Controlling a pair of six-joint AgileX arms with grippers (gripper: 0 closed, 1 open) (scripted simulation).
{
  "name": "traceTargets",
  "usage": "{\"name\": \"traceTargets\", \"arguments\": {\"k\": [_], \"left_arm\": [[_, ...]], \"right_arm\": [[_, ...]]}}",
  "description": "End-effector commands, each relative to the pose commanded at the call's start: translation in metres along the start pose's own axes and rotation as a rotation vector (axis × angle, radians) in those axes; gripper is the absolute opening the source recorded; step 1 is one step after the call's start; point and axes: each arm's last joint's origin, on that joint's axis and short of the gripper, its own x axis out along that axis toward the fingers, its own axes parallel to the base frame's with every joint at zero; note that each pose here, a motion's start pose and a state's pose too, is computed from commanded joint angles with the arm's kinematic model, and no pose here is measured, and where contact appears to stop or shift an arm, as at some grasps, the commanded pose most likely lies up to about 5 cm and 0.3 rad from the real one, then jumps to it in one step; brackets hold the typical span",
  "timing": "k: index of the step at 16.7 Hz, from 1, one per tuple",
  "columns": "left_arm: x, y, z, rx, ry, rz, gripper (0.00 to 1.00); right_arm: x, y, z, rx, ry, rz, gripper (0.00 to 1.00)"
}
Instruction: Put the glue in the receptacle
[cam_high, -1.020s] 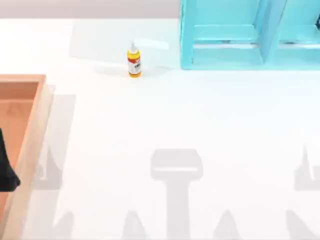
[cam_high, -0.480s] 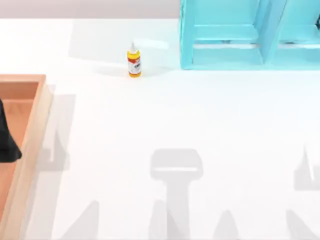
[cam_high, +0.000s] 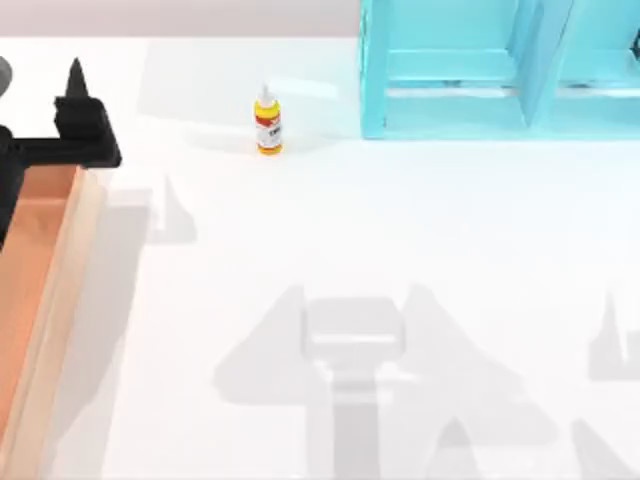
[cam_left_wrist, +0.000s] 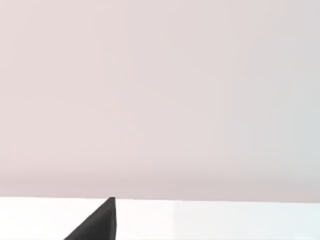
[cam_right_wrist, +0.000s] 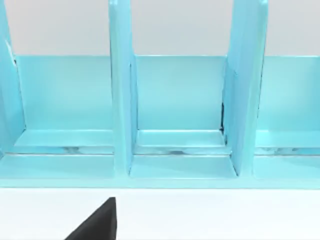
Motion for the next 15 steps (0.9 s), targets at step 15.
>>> {"name": "traceTargets", "arguments": {"k": [15], "left_arm": [[0.120, -0.145, -0.206, -0.001, 0.005, -0.006, 1.00]], "right_arm": [[0.000, 0.000, 0.000, 0.000, 0.000, 0.000, 1.00]]}}
